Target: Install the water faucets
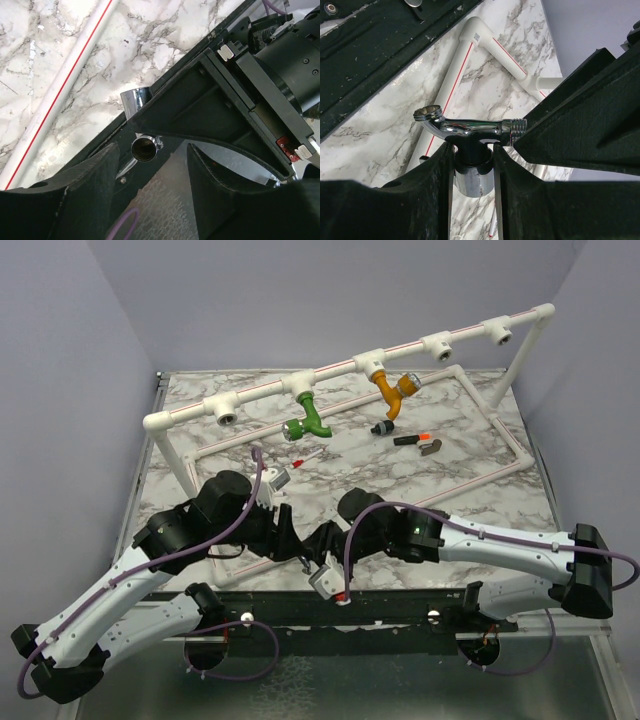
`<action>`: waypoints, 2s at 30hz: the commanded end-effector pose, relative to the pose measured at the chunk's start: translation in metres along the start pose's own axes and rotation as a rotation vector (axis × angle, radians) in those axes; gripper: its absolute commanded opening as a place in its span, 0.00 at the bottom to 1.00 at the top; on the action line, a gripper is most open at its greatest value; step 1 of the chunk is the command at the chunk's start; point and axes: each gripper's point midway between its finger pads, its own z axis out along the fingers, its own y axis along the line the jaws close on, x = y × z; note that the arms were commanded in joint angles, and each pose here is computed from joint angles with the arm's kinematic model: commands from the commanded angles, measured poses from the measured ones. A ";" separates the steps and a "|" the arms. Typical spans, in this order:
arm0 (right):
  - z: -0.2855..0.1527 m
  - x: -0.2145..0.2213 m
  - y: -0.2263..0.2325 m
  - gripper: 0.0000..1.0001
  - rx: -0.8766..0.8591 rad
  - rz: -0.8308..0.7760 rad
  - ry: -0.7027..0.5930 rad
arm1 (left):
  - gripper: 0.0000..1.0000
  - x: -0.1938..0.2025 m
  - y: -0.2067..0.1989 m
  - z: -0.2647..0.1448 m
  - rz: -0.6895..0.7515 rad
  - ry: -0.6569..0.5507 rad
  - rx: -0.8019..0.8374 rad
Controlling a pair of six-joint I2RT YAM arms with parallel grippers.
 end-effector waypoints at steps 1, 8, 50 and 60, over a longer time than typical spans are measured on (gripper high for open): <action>-0.002 -0.006 -0.017 0.00 0.028 -0.055 0.018 | 0.53 0.012 -0.003 -0.002 -0.009 0.052 0.026; -0.004 -0.008 -0.017 0.01 0.048 -0.073 0.027 | 0.47 0.015 -0.003 0.001 -0.011 0.070 0.029; -0.025 -0.019 -0.032 0.44 0.137 0.025 0.059 | 0.00 0.024 0.004 0.010 -0.005 0.134 0.014; -0.048 -0.009 -0.032 0.50 0.184 0.110 0.150 | 0.00 0.020 0.007 0.008 0.005 0.113 -0.012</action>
